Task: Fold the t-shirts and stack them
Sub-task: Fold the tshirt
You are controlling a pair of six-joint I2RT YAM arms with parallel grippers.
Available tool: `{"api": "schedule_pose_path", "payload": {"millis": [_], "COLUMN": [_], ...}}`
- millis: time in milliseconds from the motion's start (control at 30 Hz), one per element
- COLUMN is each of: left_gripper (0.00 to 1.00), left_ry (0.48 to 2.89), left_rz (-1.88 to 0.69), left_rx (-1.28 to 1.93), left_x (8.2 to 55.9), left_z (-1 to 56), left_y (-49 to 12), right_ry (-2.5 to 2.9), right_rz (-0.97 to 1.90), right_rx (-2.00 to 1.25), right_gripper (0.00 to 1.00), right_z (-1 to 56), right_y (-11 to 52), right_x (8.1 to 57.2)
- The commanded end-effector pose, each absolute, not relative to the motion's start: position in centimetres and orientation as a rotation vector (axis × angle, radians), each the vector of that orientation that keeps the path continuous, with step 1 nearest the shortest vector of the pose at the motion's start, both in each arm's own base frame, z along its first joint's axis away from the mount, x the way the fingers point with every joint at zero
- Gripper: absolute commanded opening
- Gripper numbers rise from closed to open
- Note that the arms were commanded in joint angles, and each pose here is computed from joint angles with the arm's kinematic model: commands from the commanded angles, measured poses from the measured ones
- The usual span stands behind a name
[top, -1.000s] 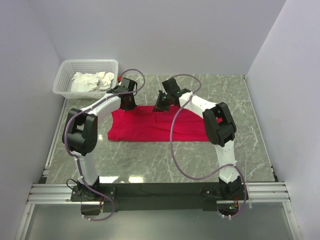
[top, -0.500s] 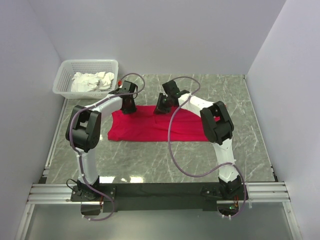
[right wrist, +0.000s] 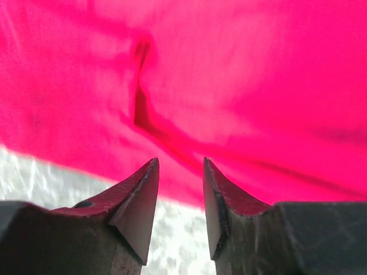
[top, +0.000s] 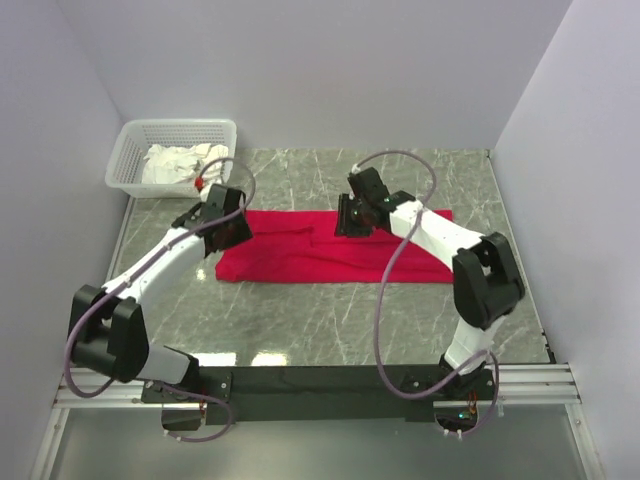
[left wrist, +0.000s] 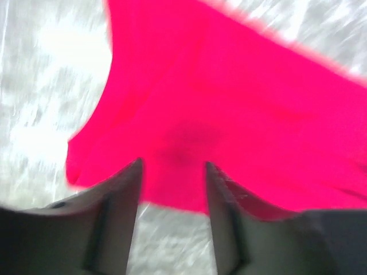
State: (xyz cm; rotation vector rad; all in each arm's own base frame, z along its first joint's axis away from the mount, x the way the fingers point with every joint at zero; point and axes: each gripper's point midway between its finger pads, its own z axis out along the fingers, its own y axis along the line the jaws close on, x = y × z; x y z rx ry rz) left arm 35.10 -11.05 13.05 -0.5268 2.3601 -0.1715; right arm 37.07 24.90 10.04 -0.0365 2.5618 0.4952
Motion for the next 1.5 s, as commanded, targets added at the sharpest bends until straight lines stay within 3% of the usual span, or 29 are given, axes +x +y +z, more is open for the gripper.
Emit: {"api": "schedule_pose_path", "payload": {"millis": [0, 200, 667, 867, 933, 1033, 1067, 1200, 1333, 1467], "left_gripper": [0.45, 0.27, 0.27, 0.28, 0.31, 0.47, 0.56, 0.71, 0.73, 0.66], "left_ry": [2.461, 2.545, 2.580, 2.561, 2.541, 2.511, 2.486, 2.433, 2.429, 2.460], "left_rz": [-0.147, 0.002, 0.362, 0.458, 0.429, 0.325, 0.272, 0.100, -0.087, -0.237], "left_rx": [-0.596, -0.615, -0.600, -0.564, -0.560, -0.555, -0.560, -0.543, -0.479, -0.428], "left_x": [32.0, 30.2, 28.8, 29.1, 29.7, 30.2, 30.4, 30.5, 30.5, 30.8], "left_z": [8.7, 4.6, 3.3, 3.9, 4.9, 7.0, 8.2, 11.6, 13.4, 12.2], "left_y": [-10.4, -8.5, -3.6, -2.5, -2.7, -3.8, -4.2, -6.9, -11.0, -15.2], "right_ry": [2.631, 2.690, 2.833, 2.828, 2.793, 2.731, 2.710, 2.681, 2.673, 2.679], "right_rz": [0.465, 0.466, 0.211, 0.241, 0.250, 0.267, 0.267, 0.236, 0.218, 0.256], "right_rx": [-0.126, -0.112, 0.207, 0.313, 0.287, 0.248, 0.244, 0.197, 0.144, 0.132], "right_gripper": [0.42, 0.38, 0.37, 0.37, 0.37, 0.37, 0.37, 0.37, 0.37, 0.37], "right_z": [8.0, 5.2, 0.1, 0.2, 1.3, 3.2, 4.0, 5.3, 5.7, 5.7], "right_y": [24.5, 23.9, 14.2, 12.4, 12.6, 13.2, 13.4, 14.3, 16.4, 19.3], "right_x": [32.8, 30.4, 29.3, 29.1, 29.5, 30.1, 30.6, 30.8, 30.9, 30.9]}}
